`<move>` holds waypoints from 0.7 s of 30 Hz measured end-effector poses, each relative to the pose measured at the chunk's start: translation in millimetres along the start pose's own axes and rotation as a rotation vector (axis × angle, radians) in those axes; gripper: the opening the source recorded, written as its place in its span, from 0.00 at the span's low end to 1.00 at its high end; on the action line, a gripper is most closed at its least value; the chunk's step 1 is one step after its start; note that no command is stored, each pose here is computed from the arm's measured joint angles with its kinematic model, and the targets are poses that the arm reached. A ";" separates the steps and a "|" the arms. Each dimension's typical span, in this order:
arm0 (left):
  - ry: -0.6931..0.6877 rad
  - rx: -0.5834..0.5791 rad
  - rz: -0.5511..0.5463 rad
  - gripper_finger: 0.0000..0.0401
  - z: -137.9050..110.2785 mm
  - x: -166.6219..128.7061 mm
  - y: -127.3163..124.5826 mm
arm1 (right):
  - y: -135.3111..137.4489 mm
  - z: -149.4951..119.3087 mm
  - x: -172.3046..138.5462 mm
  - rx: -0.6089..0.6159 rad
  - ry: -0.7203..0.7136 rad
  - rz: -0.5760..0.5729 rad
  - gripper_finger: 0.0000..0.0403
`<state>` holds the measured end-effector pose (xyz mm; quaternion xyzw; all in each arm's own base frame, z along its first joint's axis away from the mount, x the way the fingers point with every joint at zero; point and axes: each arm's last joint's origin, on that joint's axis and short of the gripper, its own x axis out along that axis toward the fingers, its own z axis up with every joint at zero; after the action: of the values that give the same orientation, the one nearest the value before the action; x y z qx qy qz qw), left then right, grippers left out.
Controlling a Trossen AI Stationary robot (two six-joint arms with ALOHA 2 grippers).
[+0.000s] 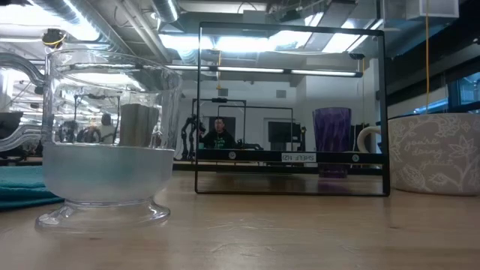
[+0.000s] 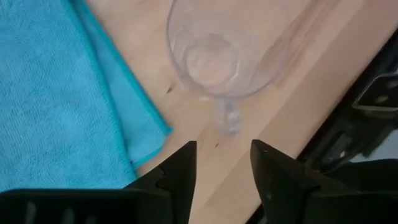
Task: Stack small to large cups/mugs on shelf
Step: Put the transparent mug on the shelf
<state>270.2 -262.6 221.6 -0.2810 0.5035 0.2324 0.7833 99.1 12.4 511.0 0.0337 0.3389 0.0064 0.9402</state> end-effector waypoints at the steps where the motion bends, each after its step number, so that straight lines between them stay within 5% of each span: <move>1: 0.001 0.002 -0.001 0.36 -1.7 1.7 0.7 | 0.0 0.0 0.0 0.000 0.000 0.000 0.50; 21: -0.073 -0.010 -0.012 0.37 -6.8 27.6 11.3 | 0.0 -0.1 -0.1 -0.012 0.000 0.000 0.50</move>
<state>269.0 -256.7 191.6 -0.2791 0.4717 0.2402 0.8012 99.0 12.4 511.0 0.0281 0.3387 0.0085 0.9404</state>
